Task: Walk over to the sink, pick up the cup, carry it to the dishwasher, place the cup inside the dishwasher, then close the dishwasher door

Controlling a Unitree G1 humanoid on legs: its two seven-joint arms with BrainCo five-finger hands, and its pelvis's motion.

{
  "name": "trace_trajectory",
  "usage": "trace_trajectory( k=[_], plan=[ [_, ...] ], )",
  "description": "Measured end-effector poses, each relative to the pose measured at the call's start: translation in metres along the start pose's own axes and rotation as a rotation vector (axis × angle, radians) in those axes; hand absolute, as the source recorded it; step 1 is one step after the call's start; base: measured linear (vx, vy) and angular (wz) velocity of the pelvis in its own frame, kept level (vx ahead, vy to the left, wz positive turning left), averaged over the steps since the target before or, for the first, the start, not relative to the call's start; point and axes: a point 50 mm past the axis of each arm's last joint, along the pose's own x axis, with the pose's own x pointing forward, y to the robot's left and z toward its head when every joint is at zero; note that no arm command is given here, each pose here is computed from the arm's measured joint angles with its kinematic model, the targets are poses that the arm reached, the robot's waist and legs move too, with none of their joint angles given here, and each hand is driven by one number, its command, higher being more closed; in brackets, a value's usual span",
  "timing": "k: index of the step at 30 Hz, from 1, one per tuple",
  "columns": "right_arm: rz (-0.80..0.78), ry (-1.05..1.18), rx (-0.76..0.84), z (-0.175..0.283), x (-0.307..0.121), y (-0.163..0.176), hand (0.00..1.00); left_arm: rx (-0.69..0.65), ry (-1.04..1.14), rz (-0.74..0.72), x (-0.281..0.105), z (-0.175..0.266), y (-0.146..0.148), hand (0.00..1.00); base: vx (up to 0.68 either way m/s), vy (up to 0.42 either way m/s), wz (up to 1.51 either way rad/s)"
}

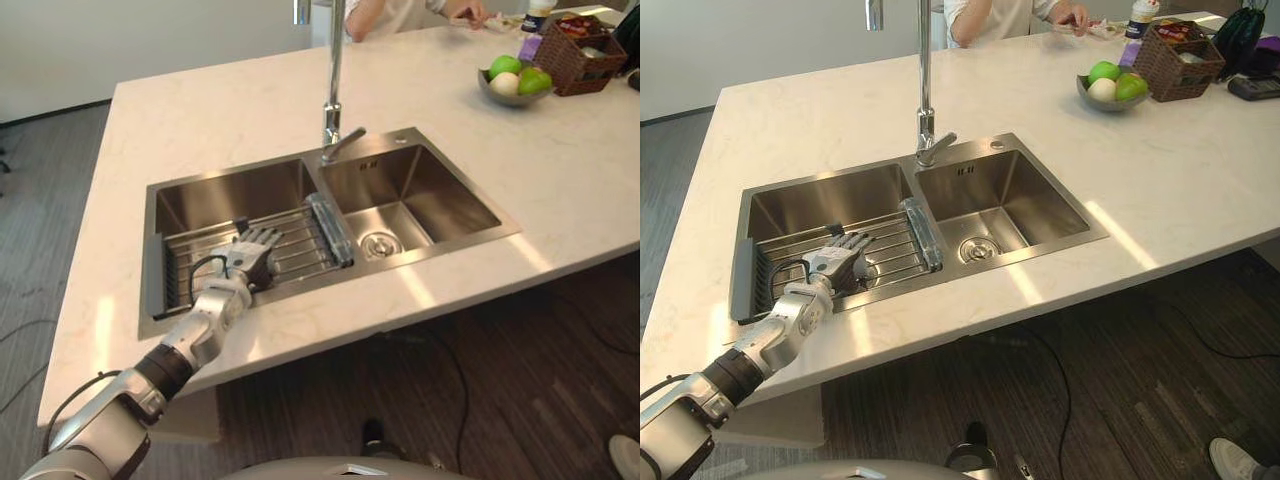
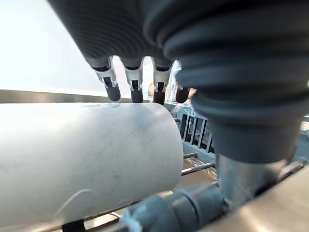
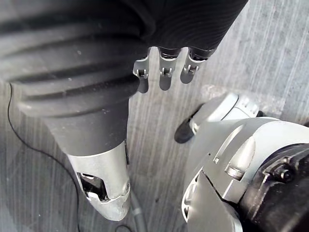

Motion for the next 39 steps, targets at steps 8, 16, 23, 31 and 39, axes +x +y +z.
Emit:
trace_trajectory(
  k=[8, 16, 23, 31, 39],
  plan=[
    [-0.006, 0.006, -0.008, -0.002, 0.001, 0.001, 0.0, -0.276, 0.149, 0.02, 0.003, -0.015, 0.002, 0.0, 0.0, 0.0, 0.0],
    [-0.02, 0.013, -0.007, -0.001, 0.002, 0.005, 0.0, -0.521, 0.142, 0.003, 0.003, -0.013, -0.002, 0.0, -0.01, 0.0, 0.0],
    [-0.019, 0.029, -0.011, -0.002, 0.003, 0.007, 0.0, -0.499, 0.131, -0.032, 0.004, -0.001, -0.008, 0.0, 0.0, -0.001, -0.01],
    [-0.018, 0.027, -0.016, -0.001, 0.003, 0.007, 0.0, -0.368, 0.164, 0.036, 0.005, -0.004, -0.005, 0.0, -0.01, -0.003, -0.04],
    [-0.023, 0.025, -0.007, -0.001, 0.003, 0.006, 0.0, -0.384, 0.246, 0.116, 0.007, -0.016, -0.002, 0.0, -0.02, -0.006, -0.04]
  ],
)
